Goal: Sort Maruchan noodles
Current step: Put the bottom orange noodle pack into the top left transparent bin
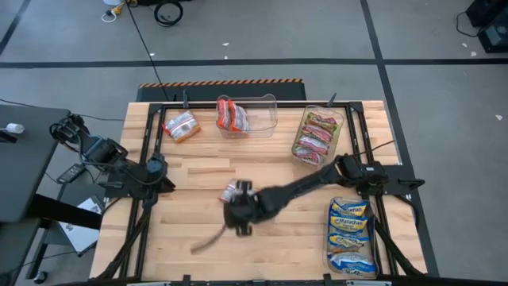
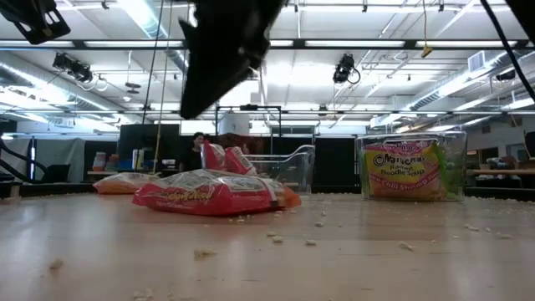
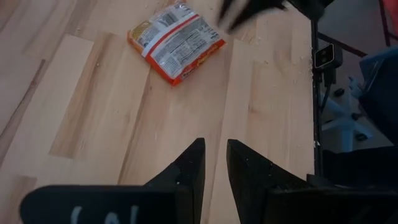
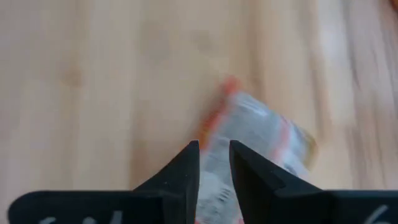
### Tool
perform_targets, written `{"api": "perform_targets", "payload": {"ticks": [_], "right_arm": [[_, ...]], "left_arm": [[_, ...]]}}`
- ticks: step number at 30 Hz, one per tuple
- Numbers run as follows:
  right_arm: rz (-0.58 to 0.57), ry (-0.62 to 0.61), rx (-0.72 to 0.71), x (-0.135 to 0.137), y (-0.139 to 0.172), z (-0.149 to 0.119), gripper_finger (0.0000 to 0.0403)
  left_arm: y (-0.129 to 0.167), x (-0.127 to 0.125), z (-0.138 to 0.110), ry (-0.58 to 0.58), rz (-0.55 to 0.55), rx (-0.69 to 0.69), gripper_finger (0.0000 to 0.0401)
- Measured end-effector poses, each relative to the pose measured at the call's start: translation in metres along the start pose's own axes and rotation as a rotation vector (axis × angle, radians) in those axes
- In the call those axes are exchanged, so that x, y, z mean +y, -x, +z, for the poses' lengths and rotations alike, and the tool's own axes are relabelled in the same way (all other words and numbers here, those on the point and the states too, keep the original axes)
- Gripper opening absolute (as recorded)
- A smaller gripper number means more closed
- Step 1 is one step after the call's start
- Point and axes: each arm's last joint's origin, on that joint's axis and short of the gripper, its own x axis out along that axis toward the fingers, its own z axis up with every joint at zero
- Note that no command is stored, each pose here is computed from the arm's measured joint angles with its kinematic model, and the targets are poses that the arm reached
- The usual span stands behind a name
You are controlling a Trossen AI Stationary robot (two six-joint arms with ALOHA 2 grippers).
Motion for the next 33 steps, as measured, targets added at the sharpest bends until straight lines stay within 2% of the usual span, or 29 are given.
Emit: {"api": "perform_targets", "payload": {"ticks": [2,4,6,10,13,19,28,30,33], "right_arm": [[0.027,0.166,-0.044,0.018,0.001,-0.001,0.0106],[0.036,0.267,-0.090,0.032,0.000,-0.003,0.0124],[0.010,0.294,-0.093,0.041,-0.010,-0.010,0.0146],[-0.166,0.366,-0.060,0.046,-0.030,-0.023,0.0185],[-0.211,0.407,-0.041,0.046,-0.037,-0.030,0.0200],[-0.165,0.428,0.008,0.048,-0.051,-0.039,0.0199],[-0.191,0.401,0.078,0.040,-0.070,-0.047,0.0195],[-0.183,0.380,0.085,0.040,-0.073,-0.048,0.0187],[-0.180,0.337,0.084,0.037,-0.075,-0.047,0.0154]], "left_arm": [[0.001,0.000,0.000,-0.010,-0.001,-0.007,0.0073],[0.001,0.000,0.001,-0.015,0.001,-0.023,0.0073],[0.001,0.000,0.001,-0.015,0.005,-0.025,0.0073],[0.001,0.000,0.001,-0.013,0.012,-0.034,0.0073],[0.001,0.001,0.002,-0.014,0.040,-0.064,0.0073],[0.001,0.000,0.005,-0.008,0.062,-0.120,0.0073],[0.001,0.000,0.006,0.004,0.067,-0.142,0.0073],[0.001,-0.002,0.009,0.013,0.054,-0.166,0.0073],[0.002,-0.004,0.011,0.021,0.034,-0.190,0.0073]]}}
